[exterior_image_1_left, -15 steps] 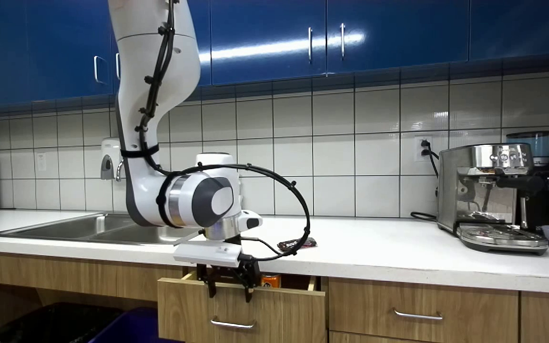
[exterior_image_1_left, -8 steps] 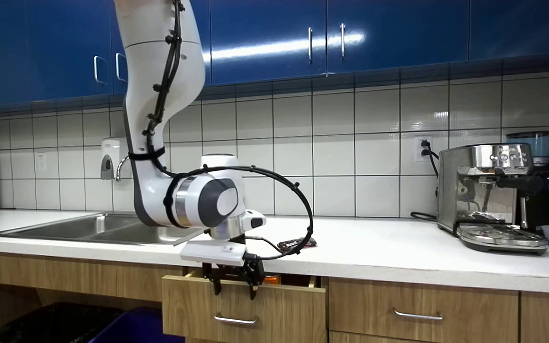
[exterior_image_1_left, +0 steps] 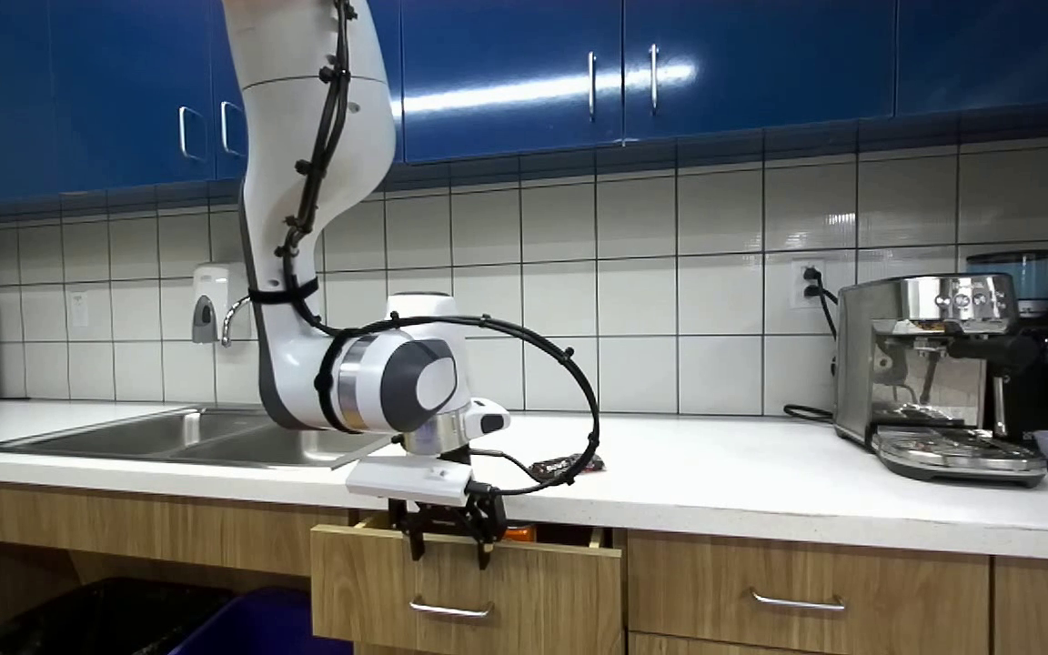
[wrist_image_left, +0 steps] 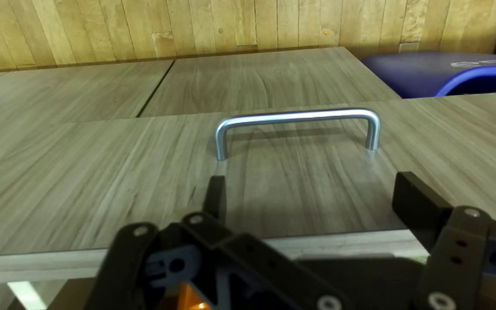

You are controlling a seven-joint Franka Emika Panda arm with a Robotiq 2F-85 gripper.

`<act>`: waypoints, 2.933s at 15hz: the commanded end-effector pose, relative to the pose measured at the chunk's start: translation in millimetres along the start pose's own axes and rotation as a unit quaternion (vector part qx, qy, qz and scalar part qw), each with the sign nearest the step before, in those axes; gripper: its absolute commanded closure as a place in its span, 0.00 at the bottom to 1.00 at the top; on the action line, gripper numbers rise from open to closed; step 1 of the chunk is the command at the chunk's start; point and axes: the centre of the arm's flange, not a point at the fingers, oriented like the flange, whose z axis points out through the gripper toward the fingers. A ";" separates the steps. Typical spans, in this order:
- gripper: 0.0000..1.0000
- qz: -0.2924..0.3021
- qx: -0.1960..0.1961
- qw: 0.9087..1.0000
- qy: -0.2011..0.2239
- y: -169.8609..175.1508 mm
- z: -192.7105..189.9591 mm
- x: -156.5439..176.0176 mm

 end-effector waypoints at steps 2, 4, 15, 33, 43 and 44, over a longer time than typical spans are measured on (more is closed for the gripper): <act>0.00 0.005 0.019 1.000 0.010 -4.9 -44.2 -16.8; 0.00 0.001 0.022 1.000 0.018 -12.2 -60.0 -23.7; 0.00 0.005 0.024 0.998 0.056 -19.5 -126.5 -23.9; 0.00 0.027 0.036 0.999 0.023 18.2 -153.6 -3.5; 0.00 0.026 0.036 0.999 0.023 17.2 -153.4 -3.4; 0.00 0.026 0.036 0.999 0.023 17.3 -153.4 -3.4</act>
